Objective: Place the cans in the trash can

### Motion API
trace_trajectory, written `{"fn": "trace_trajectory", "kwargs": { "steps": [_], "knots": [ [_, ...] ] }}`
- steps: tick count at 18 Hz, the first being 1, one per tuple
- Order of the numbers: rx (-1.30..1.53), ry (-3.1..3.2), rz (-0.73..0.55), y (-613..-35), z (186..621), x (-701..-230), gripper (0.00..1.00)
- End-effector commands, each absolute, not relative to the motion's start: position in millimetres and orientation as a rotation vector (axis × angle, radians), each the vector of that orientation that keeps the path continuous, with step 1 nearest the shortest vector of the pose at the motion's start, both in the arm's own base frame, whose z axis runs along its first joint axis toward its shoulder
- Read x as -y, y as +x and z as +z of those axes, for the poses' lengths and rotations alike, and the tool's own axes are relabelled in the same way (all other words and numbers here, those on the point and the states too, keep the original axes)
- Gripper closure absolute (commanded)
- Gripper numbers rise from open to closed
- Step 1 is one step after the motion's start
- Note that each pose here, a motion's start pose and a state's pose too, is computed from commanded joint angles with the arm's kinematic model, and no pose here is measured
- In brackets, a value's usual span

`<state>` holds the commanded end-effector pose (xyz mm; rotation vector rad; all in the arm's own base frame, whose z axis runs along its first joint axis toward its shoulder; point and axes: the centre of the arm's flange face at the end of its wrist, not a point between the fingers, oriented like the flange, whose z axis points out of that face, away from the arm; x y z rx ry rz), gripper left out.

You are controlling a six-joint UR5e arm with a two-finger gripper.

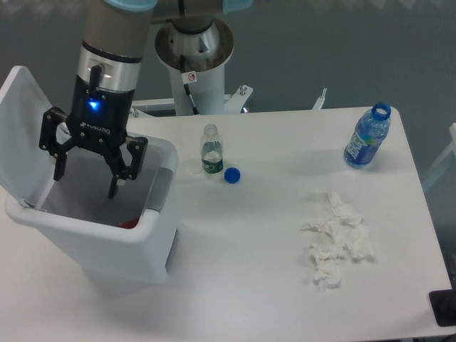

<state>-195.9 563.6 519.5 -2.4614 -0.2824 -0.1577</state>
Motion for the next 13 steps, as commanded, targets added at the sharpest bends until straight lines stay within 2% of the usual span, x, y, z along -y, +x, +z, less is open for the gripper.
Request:
{"fn": "trace_trajectory", "kwargs": {
  "steps": [9, 13],
  "knots": [
    [0.193, -2.496, 0.097, -291.5, 520.8, -516.9, 0.0],
    [0.04, -2.557, 0.239, -321.4, 514.0, -501.0, 0.0]
  ]
}}
